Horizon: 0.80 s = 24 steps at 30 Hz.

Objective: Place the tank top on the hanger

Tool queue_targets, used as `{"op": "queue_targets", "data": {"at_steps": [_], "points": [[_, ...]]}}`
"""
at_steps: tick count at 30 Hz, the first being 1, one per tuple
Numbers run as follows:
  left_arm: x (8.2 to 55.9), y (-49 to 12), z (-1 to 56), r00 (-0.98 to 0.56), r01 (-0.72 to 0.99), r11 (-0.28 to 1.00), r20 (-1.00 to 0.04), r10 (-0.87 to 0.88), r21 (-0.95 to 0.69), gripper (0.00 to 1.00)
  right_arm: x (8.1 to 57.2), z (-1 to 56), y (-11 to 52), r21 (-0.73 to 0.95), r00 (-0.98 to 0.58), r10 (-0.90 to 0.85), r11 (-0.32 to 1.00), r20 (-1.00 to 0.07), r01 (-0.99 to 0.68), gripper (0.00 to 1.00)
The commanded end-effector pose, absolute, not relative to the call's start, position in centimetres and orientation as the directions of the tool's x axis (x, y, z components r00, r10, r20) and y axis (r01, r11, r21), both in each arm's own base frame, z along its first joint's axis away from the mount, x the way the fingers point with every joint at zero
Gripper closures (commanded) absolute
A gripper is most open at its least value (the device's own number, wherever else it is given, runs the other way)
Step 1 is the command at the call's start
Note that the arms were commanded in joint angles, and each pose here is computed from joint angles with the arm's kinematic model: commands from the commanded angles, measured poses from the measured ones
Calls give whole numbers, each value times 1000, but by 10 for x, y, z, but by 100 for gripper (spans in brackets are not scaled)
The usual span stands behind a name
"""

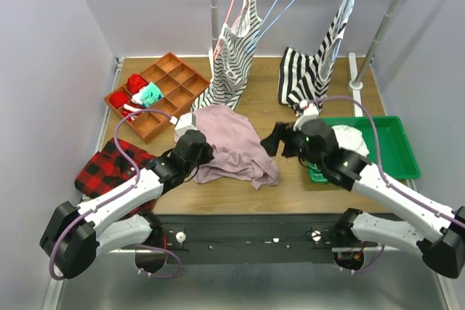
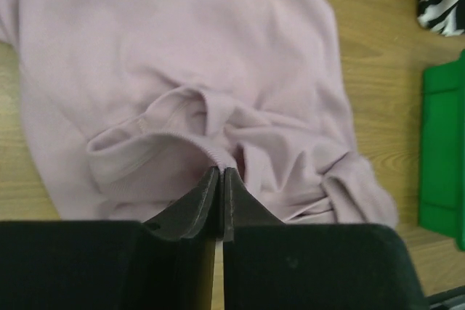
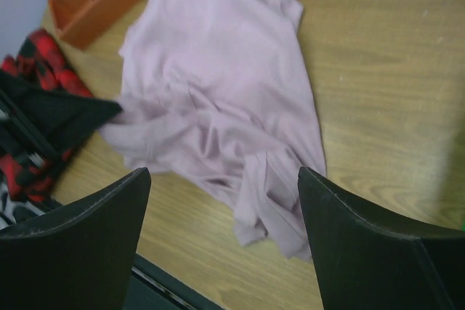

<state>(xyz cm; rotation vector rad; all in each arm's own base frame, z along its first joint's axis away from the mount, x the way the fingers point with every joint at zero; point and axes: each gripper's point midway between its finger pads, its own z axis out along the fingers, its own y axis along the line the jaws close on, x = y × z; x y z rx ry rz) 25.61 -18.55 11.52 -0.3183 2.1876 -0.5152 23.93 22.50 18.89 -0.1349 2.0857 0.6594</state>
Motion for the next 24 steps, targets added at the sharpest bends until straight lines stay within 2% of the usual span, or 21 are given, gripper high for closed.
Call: {"op": "queue_targets", "data": {"at_steps": [1,2,3,4,5,8,15,18,24], "points": [[273,-192,143,-565,-14,869,-713,-415,-495,73,281,265,228,388,-461,241,885,-854,-256,11],[274,-193,147,-562,-4,867,-716,-414,-499,66,295,276,221,353,-417,246,913,-875,-203,11],[274,-195,148,-568,10,866,-716,-407,-500,62,308,325,223,380,-339,301,905,-891,-194,10],[274,-196,149,-571,15,867,-716,-401,-497,57,327,319,230,336,-341,269,929,-901,-156,10],[276,-197,157,-565,26,868,-724,-396,-496,46,342,336,226,293,-285,251,949,-925,-116,9],[278,-199,171,-564,47,872,-733,-380,-488,34,390,371,234,256,-224,246,967,-943,-13,8],[275,-195,198,-542,111,884,-773,-329,-454,31,459,420,247,308,-115,309,951,-944,27,7],[273,-194,205,-538,126,885,-780,-319,-449,31,488,412,247,264,-118,274,960,-955,94,7],[272,-194,215,-536,147,884,-787,-305,-443,31,507,407,246,260,-87,271,959,-959,115,7]]}}
